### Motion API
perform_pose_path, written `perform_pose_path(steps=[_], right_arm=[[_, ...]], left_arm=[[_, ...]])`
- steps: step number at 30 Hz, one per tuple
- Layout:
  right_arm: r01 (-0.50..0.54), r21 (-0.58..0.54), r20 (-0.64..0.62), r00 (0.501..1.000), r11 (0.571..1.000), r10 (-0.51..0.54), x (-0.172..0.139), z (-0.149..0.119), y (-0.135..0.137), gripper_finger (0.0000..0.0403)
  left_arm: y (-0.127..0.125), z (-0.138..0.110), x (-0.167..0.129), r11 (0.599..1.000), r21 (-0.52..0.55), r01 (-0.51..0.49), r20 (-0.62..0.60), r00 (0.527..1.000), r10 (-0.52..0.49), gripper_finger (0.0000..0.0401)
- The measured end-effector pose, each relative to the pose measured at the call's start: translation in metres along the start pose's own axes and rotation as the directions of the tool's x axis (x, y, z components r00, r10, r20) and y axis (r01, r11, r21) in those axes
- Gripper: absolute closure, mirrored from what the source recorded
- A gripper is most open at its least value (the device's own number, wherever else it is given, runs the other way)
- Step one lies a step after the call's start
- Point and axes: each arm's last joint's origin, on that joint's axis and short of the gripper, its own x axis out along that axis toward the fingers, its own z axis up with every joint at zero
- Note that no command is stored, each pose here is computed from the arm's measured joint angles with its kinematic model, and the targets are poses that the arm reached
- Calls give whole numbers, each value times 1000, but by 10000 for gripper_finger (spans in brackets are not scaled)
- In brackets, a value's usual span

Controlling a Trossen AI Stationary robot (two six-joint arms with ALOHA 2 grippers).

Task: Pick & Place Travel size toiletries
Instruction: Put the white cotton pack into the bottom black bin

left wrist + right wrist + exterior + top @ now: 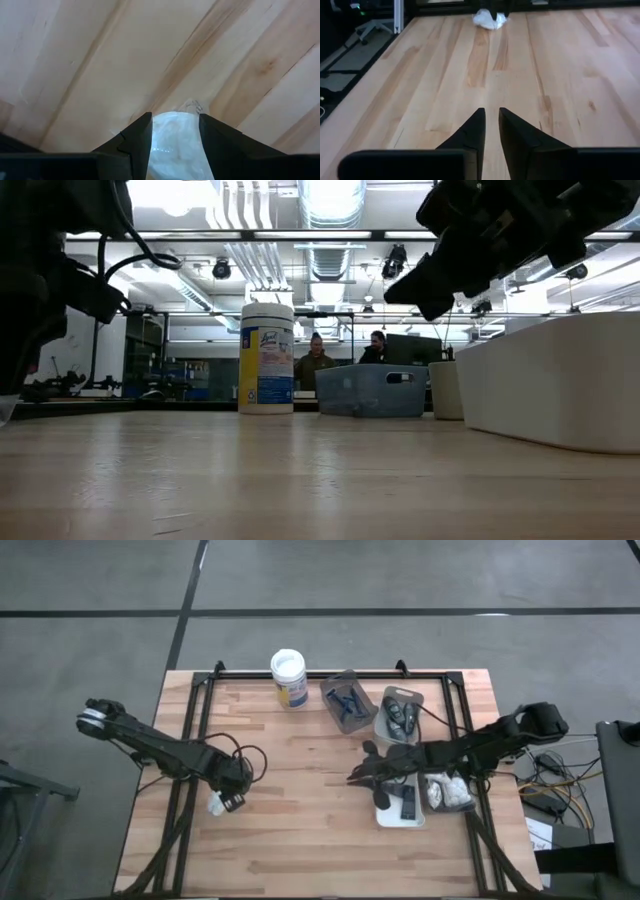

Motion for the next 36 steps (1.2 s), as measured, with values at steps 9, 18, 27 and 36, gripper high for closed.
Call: perform_pose_path(steps=[9,18,27,36], right_arm=[[-4,-29,40,999,1000,5,-9,9,1,369],[-3,-30,41,999,1000,4,-10,9,1,355],[-2,-31,35,999,1000,3,-10,7,1,324],[2,-33,12,1000,999,-2,-10,4,1,299]], left_arm=[[-7,3,-14,998,43,39,-4,999,-39,234],[-8,0,-20,992,86,87,-108,991,-77,234],[2,-9,-8,999,-40,-1,-183,983,-7,234],[1,-10,-2,997,-63,42,-209,976,-55,234]])
